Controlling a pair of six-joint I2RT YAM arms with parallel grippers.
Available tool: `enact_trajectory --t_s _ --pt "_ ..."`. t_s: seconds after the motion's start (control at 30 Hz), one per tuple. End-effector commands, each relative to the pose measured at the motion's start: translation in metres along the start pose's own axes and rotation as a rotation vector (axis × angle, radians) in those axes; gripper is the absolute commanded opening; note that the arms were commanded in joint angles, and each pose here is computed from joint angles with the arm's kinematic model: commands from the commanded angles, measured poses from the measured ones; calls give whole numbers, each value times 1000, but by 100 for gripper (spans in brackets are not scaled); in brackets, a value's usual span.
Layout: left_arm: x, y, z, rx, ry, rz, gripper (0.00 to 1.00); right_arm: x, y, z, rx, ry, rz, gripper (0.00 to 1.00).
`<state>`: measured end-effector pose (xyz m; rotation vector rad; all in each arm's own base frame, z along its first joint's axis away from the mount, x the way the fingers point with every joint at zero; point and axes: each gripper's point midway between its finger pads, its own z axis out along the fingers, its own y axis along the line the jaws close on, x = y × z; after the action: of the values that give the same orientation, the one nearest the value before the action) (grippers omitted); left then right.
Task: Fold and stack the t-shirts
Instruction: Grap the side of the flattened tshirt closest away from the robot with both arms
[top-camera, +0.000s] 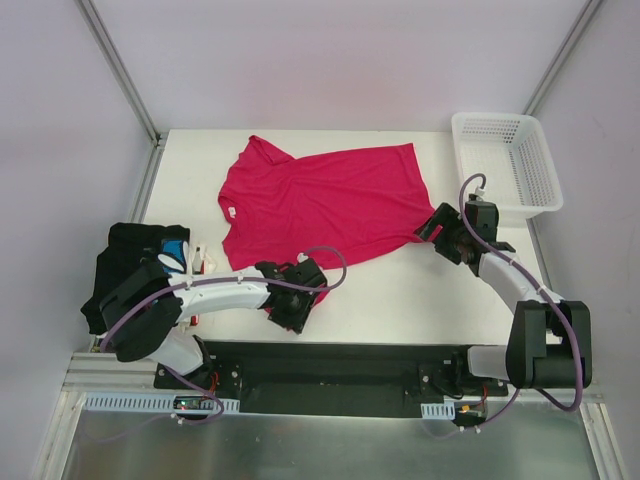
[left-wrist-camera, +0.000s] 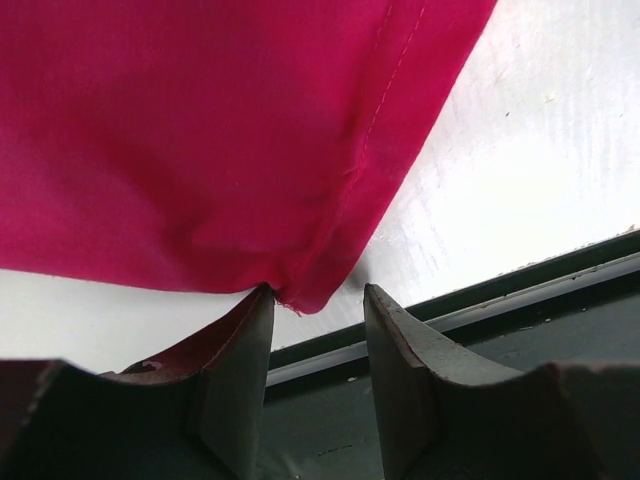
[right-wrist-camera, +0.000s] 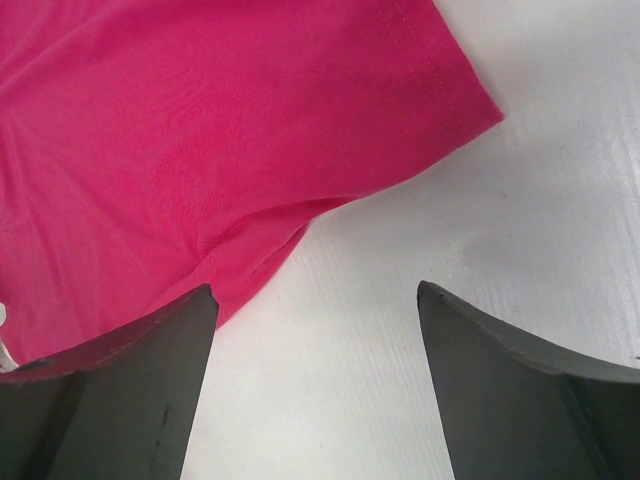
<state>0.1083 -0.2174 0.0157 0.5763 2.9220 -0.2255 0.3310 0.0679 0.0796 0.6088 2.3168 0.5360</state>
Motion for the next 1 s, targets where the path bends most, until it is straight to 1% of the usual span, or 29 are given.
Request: enact_trajectory --t_s 0.0,0.07,0.2,0.3,0.33,0.47,0.53,0.57,0.77,0.83,0.97 --pt "-17 -9 -3 3 -44 42 40 -7 5 -5 -27 -21 -13 84" --pt "-18 -9 -3 0 -43 49 39 -6 5 -4 -28 -20 -13 83" --pt "-18 -8 1 -7 -35 54 35 -5 3 -3 -27 -17 -11 83" --pt "-19 -9 2 -6 -29 56 29 -4 3 -2 -28 -16 -11 83" --pt "-19 -9 2 -6 -29 56 23 -4 2 -2 -29 -16 -12 83" --pt "-20 -10 3 -7 -33 56 8 -5 2 -3 -31 -19 -11 83" --pt "-20 -10 4 -10 -31 58 5 -4 1 -3 -30 -18 -11 83" --pt "-20 -9 4 -11 -30 58 0 -4 1 -3 -30 -18 -9 83" --pt "-22 -11 1 -3 -40 63 0 -2 1 -4 -34 -13 -9 82" --pt "-24 -10 -5 -4 -53 60 0 -1 0 -2 -31 -8 -5 82" --pt "-39 -8 -26 -27 -117 66 0 -2 2 1 -47 -12 -1 82"
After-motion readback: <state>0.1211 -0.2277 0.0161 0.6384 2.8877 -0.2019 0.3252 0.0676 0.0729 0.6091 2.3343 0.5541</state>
